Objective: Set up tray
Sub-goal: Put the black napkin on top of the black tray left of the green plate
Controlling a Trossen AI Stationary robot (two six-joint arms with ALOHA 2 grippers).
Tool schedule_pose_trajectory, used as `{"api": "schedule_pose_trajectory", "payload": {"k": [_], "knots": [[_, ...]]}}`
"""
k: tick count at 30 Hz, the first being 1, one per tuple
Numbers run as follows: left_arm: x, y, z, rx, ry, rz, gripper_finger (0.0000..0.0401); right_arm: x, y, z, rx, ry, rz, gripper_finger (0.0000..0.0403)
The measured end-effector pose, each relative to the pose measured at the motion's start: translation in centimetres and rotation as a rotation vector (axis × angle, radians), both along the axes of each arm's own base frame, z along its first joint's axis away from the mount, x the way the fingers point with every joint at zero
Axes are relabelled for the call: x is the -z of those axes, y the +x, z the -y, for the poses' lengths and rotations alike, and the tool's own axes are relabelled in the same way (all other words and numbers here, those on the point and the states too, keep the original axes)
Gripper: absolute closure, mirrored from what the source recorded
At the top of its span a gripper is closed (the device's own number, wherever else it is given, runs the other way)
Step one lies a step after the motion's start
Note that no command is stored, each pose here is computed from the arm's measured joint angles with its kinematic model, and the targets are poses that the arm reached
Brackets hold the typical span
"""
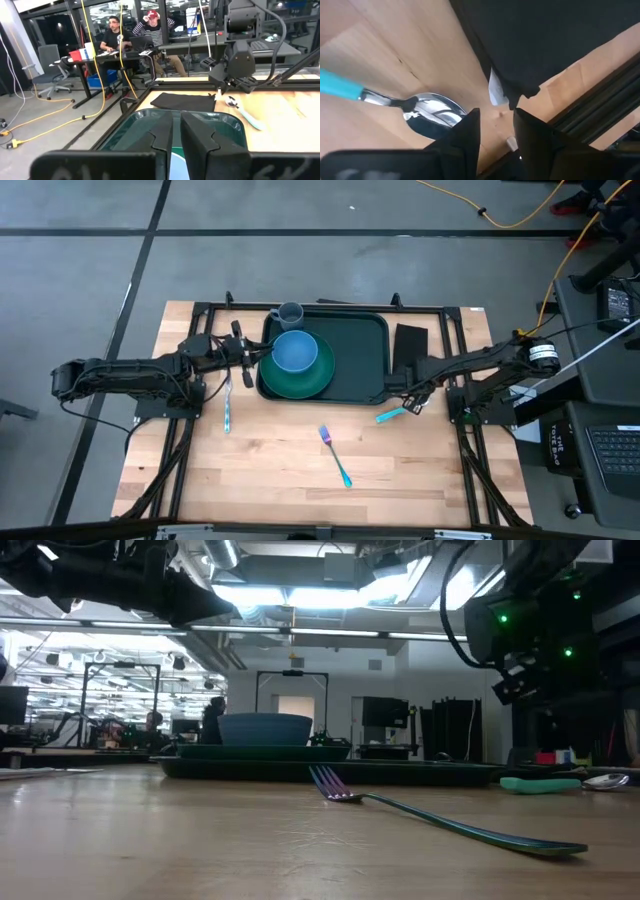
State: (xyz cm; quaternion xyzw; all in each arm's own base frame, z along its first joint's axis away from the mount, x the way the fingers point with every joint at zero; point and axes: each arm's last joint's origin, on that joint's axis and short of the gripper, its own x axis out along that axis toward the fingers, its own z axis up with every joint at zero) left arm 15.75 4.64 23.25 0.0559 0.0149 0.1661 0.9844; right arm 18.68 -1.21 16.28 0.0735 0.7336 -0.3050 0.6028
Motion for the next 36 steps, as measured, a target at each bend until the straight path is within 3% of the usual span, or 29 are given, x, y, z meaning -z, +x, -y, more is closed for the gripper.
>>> {"api": "schedule_pose_trajectory", "payload": {"k": [7, 18, 36], "knots": [[0.0, 0.0, 0.0, 0.0, 0.0, 0.0, 0.0373, 0.9, -0.4, 0.0, -0.006, 0.002, 0.005, 0.0281], [0.0, 0.0, 0.0, 0.0, 0.0, 0.001, 0.0371, 1.3, -0.4, 0.1, -0.128, -0.004, -0.007, 0.0281], [0.0, 0.0, 0.0, 0.0, 0.003, 0.0, 0.037, 1.4, -0.4, 0.0, -0.146, 0.047, -0.015, 0.0281]]}}
